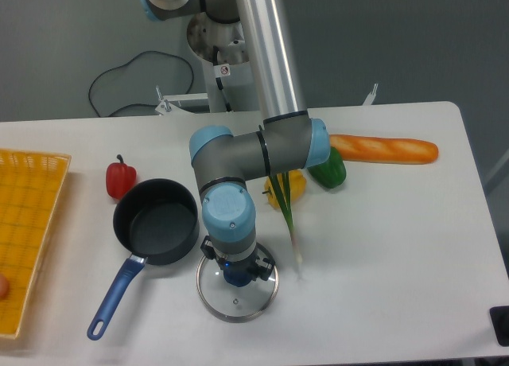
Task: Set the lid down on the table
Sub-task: 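Lower the glass lid flat onto the table beside the saucepan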
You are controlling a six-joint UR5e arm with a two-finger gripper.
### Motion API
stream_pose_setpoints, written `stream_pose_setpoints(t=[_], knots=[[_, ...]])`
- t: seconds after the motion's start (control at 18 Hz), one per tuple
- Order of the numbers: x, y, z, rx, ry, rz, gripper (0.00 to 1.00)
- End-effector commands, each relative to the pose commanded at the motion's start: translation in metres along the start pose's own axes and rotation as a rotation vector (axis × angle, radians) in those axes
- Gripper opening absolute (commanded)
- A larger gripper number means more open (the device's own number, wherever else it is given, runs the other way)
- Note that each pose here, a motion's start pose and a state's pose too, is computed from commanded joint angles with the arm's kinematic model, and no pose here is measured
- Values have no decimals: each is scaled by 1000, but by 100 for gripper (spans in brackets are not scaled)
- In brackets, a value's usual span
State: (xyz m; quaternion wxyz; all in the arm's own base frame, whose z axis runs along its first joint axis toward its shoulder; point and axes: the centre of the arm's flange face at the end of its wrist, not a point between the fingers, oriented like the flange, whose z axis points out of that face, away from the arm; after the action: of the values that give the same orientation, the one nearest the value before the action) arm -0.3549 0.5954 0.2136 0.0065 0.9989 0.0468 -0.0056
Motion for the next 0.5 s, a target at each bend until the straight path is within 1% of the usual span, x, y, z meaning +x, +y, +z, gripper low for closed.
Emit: stream_pose_setpoints(t=[0.17, 0.28, 0.5], knots=[[0, 0, 0, 0, 0, 0, 72], [0, 0, 1, -2, 0, 0, 72], [0, 0, 2, -2, 0, 2, 83]])
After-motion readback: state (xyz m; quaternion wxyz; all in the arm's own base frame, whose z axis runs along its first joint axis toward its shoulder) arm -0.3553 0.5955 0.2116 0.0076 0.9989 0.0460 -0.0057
